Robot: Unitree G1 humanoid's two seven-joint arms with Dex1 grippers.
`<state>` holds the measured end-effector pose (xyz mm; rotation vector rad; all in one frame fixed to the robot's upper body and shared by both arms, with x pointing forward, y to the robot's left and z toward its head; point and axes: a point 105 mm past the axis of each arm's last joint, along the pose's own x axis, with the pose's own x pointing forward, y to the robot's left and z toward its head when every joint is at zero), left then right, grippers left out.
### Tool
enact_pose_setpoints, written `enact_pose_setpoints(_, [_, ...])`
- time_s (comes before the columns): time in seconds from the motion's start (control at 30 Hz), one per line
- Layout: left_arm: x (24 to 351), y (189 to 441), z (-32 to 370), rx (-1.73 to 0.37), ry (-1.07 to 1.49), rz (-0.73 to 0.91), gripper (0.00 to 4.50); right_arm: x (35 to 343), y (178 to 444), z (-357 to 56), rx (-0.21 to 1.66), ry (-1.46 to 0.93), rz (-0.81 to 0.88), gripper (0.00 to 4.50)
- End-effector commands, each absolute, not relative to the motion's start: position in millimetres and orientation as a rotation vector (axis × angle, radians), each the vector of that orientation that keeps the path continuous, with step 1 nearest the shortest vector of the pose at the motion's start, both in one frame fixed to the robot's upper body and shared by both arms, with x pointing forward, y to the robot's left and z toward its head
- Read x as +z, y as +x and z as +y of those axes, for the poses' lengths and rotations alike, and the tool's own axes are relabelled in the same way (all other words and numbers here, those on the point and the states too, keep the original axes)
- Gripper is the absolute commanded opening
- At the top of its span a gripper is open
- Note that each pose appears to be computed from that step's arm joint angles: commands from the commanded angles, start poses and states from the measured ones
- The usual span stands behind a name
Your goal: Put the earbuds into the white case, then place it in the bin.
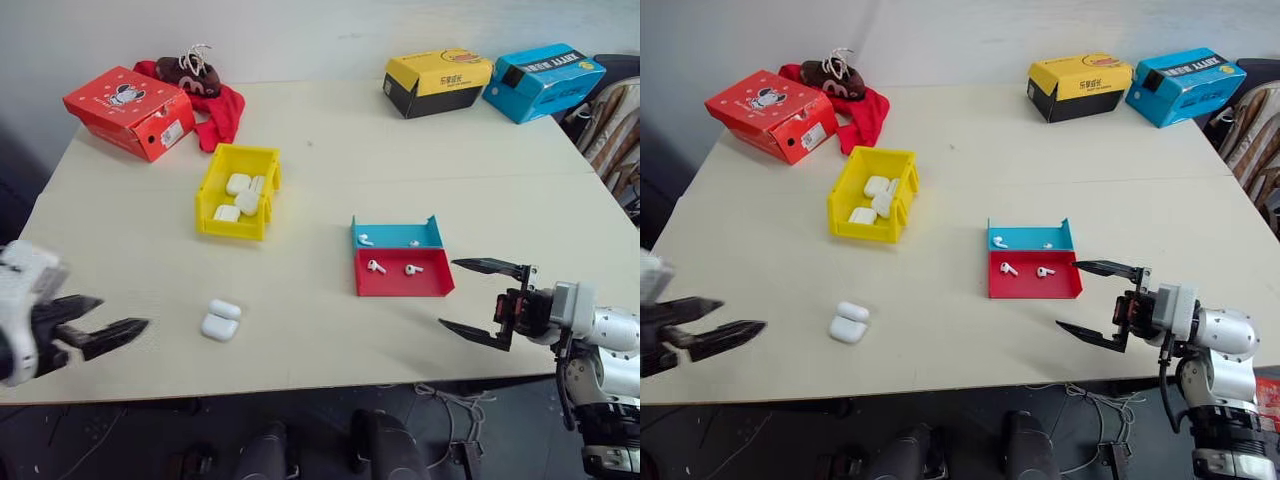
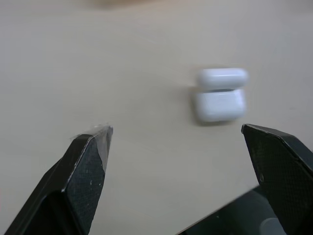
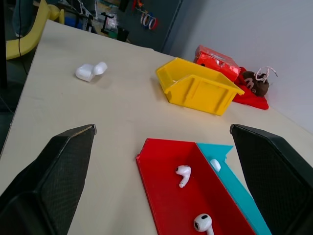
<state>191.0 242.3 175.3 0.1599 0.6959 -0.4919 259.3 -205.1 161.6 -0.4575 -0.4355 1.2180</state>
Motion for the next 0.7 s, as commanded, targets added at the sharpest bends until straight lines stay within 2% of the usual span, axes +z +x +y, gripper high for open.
enact_pose_setpoints(0.03, [154.0, 190.0, 219.6, -0.530, 0.169, 0.733, 4.47, 168.9, 261.1, -204.4, 1.225, -0.494, -0.438, 4.50])
enact_pose_setpoints(0.13, [139.5, 196.6, 202.6, -0.519, 0.174, 0.725, 4.47, 175.4, 262.0, -198.3, 1.226, -0.496, -0.436, 4.50])
enact_pose_setpoints(0.33, [140.0, 210.9, 185.5, -0.489, 0.240, 0.704, 4.47, 183.1, 259.8, -188.6, 1.233, -0.490, -0.416, 4.50])
enact_pose_setpoints(0.53, [144.8, 216.3, 181.3, -0.362, 0.261, 0.758, 4.47, 194.2, 259.6, -184.8, 1.205, -0.490, -0.409, 4.50])
enact_pose_setpoints(0.7, [132.5, 218.8, 173.5, -0.281, 0.210, 0.816, 4.47, 197.9, 258.1, -184.2, 1.210, -0.496, -0.404, 4.50])
